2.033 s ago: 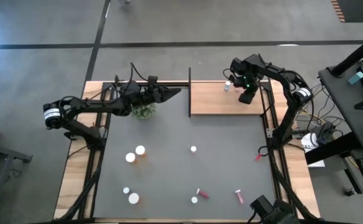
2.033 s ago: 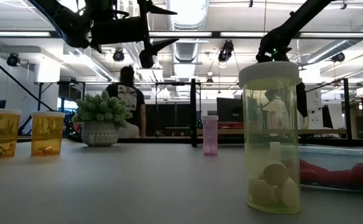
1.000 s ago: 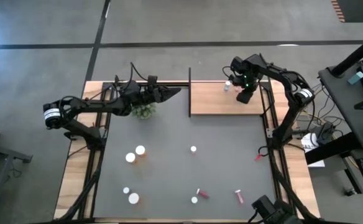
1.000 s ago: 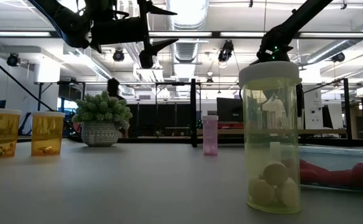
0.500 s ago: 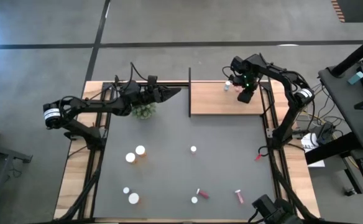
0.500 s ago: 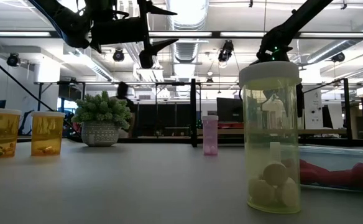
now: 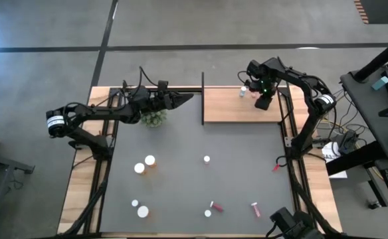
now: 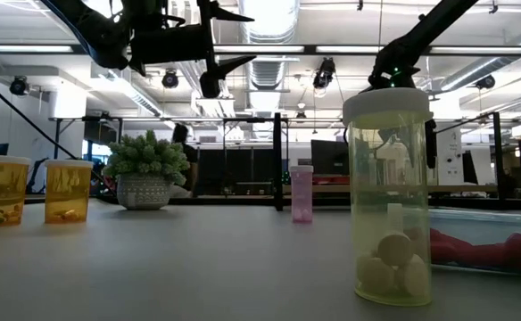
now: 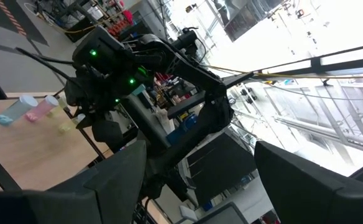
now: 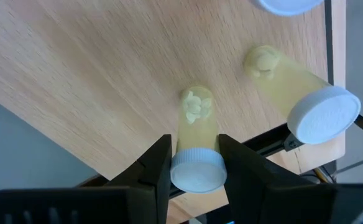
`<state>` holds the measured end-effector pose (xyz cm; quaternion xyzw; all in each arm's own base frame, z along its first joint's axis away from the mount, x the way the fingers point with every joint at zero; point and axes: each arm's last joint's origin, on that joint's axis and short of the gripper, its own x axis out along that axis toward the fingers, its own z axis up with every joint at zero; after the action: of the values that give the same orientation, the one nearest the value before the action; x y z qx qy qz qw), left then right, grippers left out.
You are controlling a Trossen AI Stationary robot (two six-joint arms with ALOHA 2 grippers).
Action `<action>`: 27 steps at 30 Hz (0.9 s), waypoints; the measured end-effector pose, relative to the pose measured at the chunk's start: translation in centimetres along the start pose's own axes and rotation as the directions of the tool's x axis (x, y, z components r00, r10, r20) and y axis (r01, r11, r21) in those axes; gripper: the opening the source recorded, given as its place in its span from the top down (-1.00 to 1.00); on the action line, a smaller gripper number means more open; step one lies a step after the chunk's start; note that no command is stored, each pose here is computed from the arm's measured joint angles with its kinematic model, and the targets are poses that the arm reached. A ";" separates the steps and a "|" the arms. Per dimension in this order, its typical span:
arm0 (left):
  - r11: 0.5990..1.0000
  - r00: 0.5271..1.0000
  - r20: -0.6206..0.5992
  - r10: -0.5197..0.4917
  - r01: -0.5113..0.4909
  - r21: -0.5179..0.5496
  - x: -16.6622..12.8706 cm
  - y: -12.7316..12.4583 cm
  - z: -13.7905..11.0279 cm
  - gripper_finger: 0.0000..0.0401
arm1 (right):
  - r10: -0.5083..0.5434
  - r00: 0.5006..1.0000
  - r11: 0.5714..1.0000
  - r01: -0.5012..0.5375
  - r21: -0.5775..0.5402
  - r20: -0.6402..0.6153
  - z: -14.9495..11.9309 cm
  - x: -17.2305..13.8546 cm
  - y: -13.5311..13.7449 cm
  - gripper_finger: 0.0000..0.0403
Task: Pick and place medicine bottles onto shelf by color
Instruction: Put the top yellow pill bottle on the shelf aligned with the other yellow pill bottle
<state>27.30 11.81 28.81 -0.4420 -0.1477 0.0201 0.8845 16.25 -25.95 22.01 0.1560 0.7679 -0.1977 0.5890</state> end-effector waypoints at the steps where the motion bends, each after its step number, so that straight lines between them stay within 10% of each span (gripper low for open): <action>1: 1.000 1.000 0.000 0.000 0.000 0.000 0.0 0.0 0.0 -0.41 | 0.000 1.000 1.000 0.000 -0.006 -0.001 0.0 0.0 0.0 0.47; 27: 1.000 1.000 0.000 0.000 0.000 0.000 0.0 0.0 0.0 -0.41 | 0.014 1.000 1.000 -0.014 -0.009 -0.005 0.0 0.3 0.1 0.23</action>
<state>27.30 11.81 28.81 -0.4420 -0.1476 0.0201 0.8845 16.23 -25.84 21.69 0.1590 0.7690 -0.1898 0.5893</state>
